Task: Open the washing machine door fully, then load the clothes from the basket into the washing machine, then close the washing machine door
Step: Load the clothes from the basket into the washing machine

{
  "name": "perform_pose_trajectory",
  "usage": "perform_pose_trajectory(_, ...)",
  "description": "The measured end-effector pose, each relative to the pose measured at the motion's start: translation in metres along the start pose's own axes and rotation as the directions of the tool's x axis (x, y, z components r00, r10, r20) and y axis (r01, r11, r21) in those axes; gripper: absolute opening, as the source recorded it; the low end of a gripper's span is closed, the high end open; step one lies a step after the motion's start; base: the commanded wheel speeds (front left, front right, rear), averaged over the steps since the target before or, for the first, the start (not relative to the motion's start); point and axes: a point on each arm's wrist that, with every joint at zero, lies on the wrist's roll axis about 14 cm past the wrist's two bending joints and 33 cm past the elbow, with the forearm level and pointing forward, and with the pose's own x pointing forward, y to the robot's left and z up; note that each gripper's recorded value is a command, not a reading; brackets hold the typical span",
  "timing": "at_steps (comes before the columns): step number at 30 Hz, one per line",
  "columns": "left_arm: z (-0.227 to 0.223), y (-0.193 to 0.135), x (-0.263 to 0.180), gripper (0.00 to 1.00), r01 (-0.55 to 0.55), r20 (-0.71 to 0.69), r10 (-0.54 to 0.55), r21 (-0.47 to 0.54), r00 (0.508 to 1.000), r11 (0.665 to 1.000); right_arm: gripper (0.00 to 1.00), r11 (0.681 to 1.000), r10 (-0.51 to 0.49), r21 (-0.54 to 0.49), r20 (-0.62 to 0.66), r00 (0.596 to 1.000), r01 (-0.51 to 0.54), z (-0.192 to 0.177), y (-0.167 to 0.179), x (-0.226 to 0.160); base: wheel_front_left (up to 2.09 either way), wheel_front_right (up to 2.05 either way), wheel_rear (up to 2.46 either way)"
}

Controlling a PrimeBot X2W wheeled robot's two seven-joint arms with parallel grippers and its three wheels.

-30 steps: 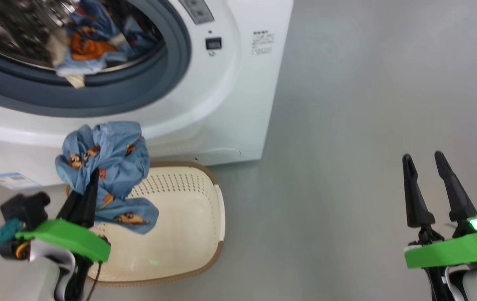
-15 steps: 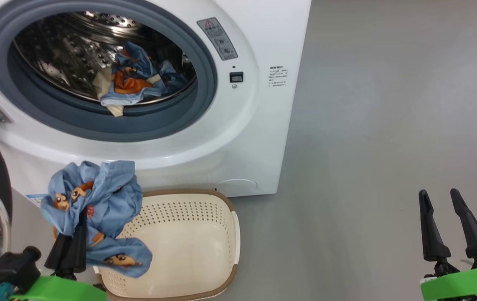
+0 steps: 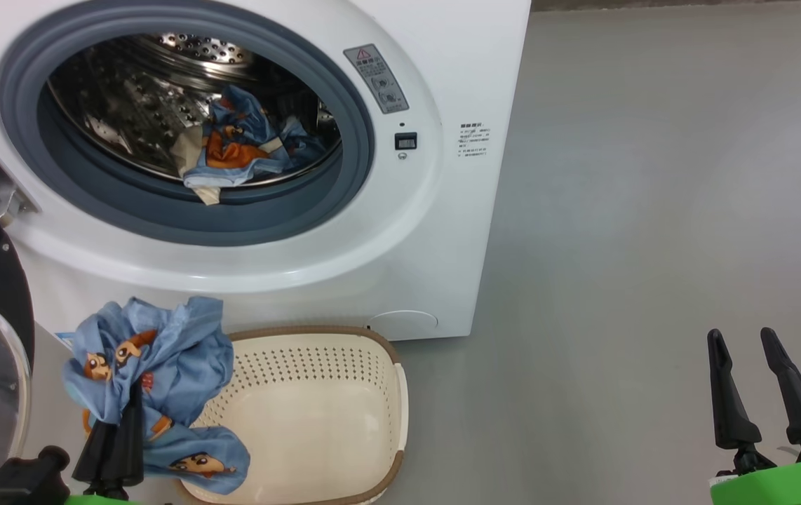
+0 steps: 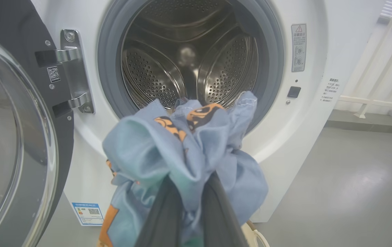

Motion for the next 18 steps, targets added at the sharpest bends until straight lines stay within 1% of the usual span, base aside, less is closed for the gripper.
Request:
perform_pose_trajectory(5, -0.004, 0.001, 0.006, 0.00, -0.001, -0.011, 0.001, -0.002, 1.000, 1.000, 1.00, 1.000, -0.005, 0.001, -0.018, 1.000, 0.005, -0.006, -0.001, 0.003, 0.00, 0.00, 0.00)
perform_pose_trajectory(10, 0.003, -0.001, 0.030, 0.00, 0.010, 0.017, -0.010, -0.001, 1.000, 1.000, 1.00, 1.000, -0.013, 0.008, -0.038, 0.999, 0.013, -0.015, -0.002, 0.009, 0.00, 0.00, 0.00)
perform_pose_trajectory(12, 0.006, -0.001, 0.042, 0.00, 0.011, 0.026, -0.011, -0.003, 1.000, 1.000, 1.00, 1.000, -0.014, 0.010, -0.037, 0.999, 0.014, -0.016, -0.002, 0.015, 0.00, 0.00, 0.00)
perform_pose_trajectory(18, 0.018, -0.001, 0.098, 0.00, 0.034, 0.069, -0.034, 0.001, 0.997, 0.999, 1.00, 1.000, -0.024, 0.017, -0.050, 0.998, 0.025, -0.027, -0.005, 0.035, 0.00, 0.00, 0.00)
